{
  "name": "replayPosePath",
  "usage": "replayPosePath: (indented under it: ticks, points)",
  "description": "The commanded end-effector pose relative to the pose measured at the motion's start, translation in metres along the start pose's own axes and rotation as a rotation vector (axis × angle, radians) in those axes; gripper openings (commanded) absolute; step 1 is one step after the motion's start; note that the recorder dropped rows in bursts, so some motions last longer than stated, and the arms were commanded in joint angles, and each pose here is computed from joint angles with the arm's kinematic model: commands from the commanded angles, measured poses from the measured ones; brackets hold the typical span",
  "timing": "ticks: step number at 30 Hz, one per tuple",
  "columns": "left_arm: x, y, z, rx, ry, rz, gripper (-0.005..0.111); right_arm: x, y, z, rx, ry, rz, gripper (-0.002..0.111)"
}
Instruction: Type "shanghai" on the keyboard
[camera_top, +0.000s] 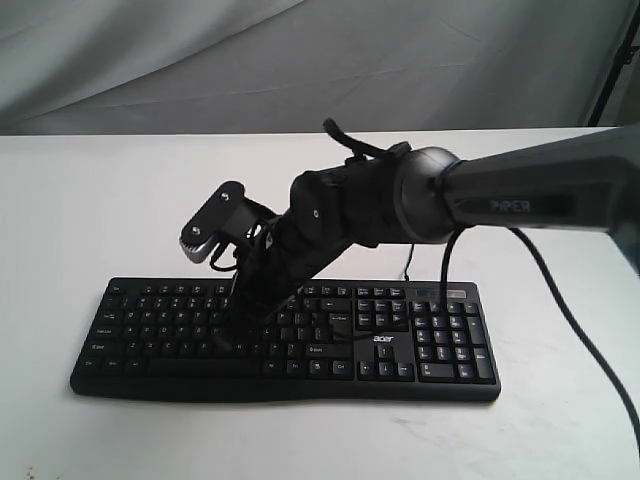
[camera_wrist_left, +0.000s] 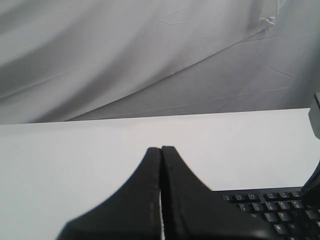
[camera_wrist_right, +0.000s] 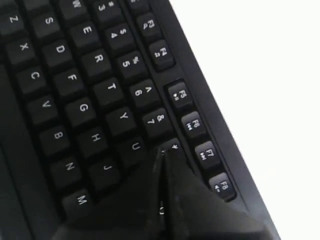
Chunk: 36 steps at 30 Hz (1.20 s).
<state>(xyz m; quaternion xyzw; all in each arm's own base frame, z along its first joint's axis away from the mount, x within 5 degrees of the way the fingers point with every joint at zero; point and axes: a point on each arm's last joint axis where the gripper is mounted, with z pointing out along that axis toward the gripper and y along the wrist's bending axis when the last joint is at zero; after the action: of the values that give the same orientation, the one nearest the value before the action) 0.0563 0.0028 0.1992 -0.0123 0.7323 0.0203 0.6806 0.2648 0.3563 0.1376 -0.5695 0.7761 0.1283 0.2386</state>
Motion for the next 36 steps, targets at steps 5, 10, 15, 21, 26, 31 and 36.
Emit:
replayPosePath:
  ticks: [5, 10, 15, 21, 26, 31, 36]
  points:
    - [0.000, 0.000, 0.000, 0.007, -0.006, -0.004, 0.000, -0.014, -0.004, -0.037, 0.039, -0.043, -0.048, 0.000]
    - [0.000, 0.000, 0.000, 0.007, -0.006, -0.004, 0.000, -0.018, -0.002, -0.080, 0.073, -0.075, -0.061, 0.000]
    - [0.000, 0.000, 0.000, 0.007, -0.006, -0.004, 0.000, -0.003, 0.004, -0.134, 0.139, -0.087, 0.004, 0.000]
    - [0.000, 0.000, 0.000, 0.007, -0.006, -0.004, 0.000, 0.014, 0.014, -0.196, 0.179, -0.133, 0.122, 0.000]
    - [0.000, 0.000, 0.000, 0.007, -0.006, -0.004, 0.000, 0.010, 0.015, -0.215, 0.200, -0.215, 0.117, 0.000]
    - [0.000, 0.000, 0.000, 0.007, -0.006, -0.004, 0.000, 0.010, 0.015, -0.215, 0.200, -0.220, 0.118, 0.000]
    - [0.000, 0.000, 0.000, 0.007, -0.006, -0.004, 0.000, 0.003, -0.005, -0.258, 0.328, -0.469, 0.181, 0.000]
